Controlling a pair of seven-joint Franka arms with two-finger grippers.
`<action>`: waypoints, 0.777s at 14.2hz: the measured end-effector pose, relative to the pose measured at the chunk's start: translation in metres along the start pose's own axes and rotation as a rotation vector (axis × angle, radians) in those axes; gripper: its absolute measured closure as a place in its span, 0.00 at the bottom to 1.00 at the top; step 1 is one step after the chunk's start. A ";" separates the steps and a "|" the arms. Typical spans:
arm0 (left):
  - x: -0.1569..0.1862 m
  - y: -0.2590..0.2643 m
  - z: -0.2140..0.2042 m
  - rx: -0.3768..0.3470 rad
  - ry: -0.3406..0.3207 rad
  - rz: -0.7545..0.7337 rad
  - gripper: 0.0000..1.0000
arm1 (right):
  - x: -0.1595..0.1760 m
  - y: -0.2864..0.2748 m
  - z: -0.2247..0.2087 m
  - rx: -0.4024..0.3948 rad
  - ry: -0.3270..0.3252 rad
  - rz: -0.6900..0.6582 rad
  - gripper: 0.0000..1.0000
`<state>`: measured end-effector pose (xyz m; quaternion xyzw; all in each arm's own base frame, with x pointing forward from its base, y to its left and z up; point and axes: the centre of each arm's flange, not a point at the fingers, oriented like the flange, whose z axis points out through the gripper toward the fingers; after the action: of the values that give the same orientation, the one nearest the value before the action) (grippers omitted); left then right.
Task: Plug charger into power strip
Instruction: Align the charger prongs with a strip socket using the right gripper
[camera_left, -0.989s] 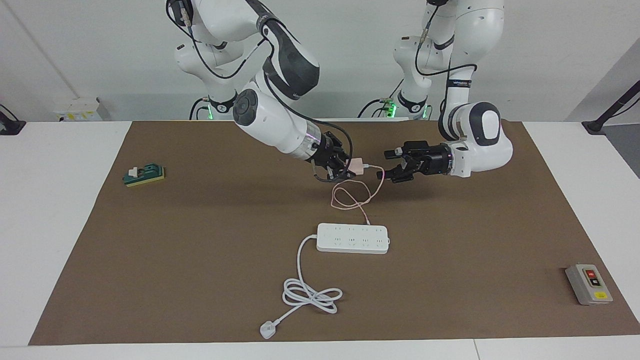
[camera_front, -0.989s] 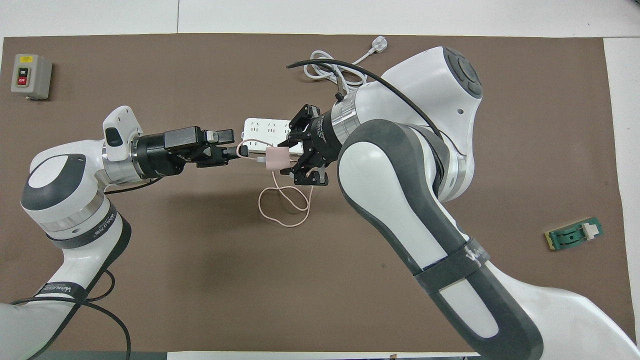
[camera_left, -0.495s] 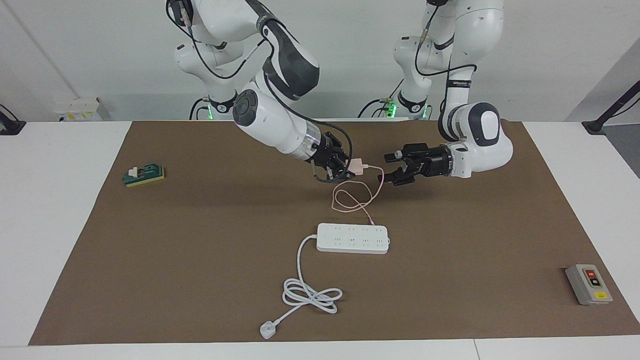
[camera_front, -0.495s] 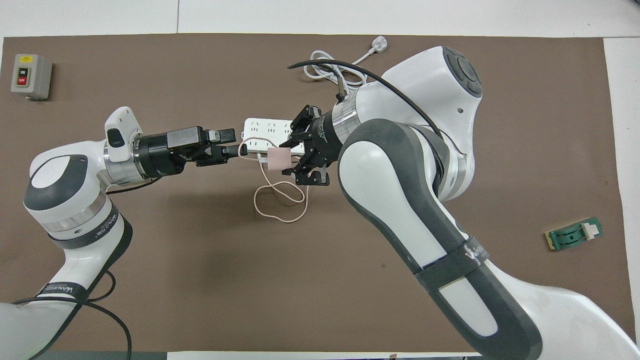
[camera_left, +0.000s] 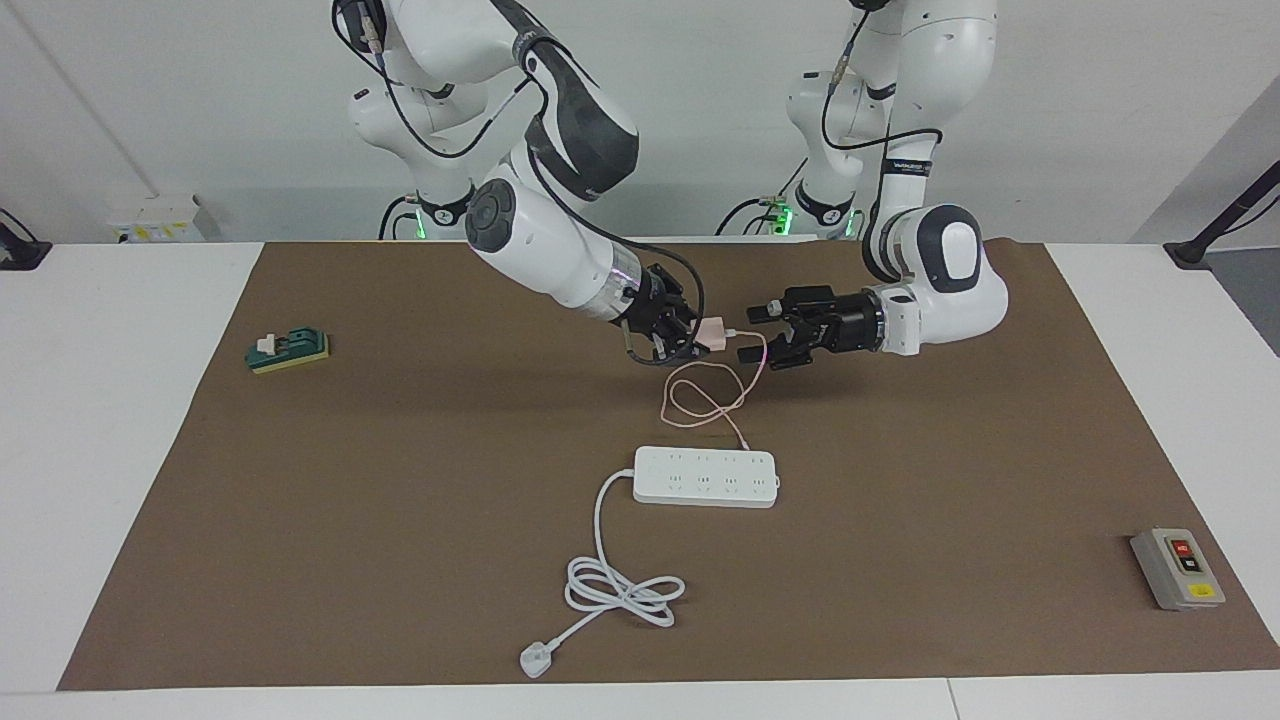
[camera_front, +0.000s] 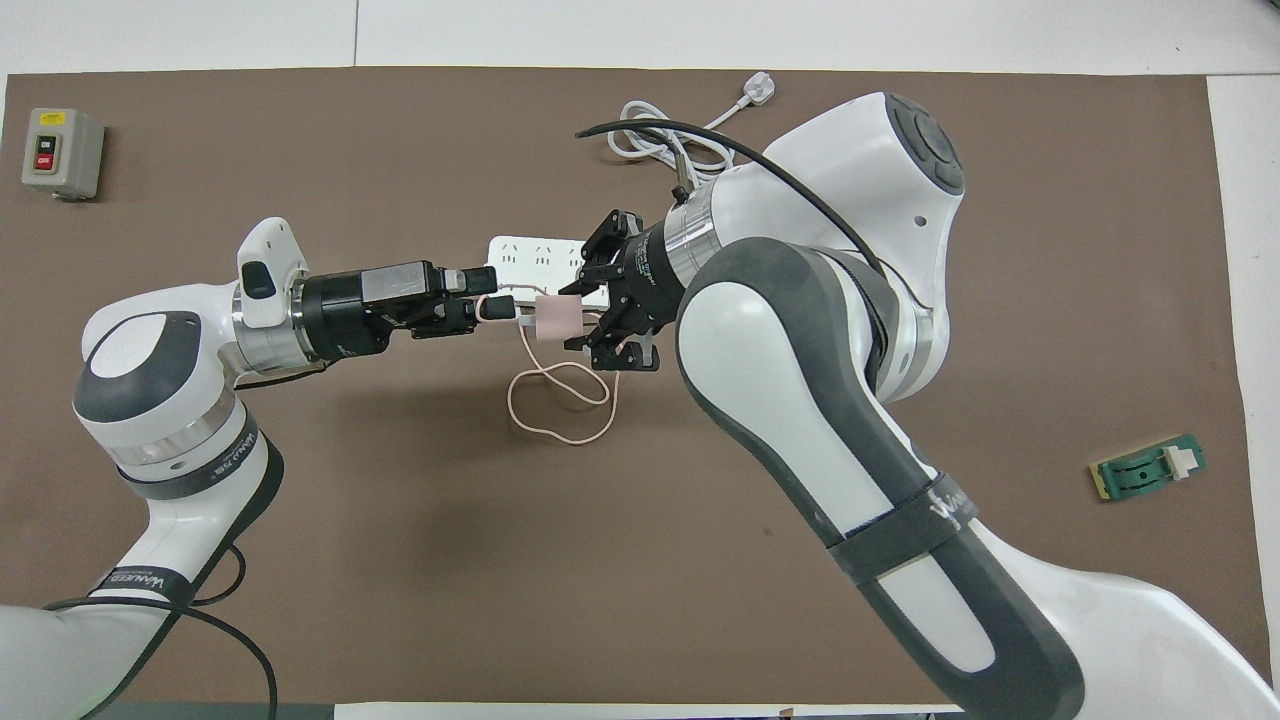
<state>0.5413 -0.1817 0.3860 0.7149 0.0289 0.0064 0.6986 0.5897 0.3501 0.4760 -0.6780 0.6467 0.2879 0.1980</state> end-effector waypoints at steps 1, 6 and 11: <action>0.000 0.000 0.001 0.001 -0.001 0.000 0.00 | 0.000 0.000 0.000 0.000 0.001 0.000 0.51; -0.005 -0.005 0.015 0.022 -0.010 0.012 0.00 | 0.001 0.000 0.000 0.001 0.002 0.000 0.51; -0.007 -0.006 0.020 0.033 -0.011 0.018 0.00 | 0.001 0.000 0.000 0.001 0.003 0.000 0.51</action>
<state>0.5352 -0.2020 0.3796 0.7265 0.0191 0.0084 0.6869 0.5902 0.3491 0.4757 -0.6784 0.6472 0.2863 0.1974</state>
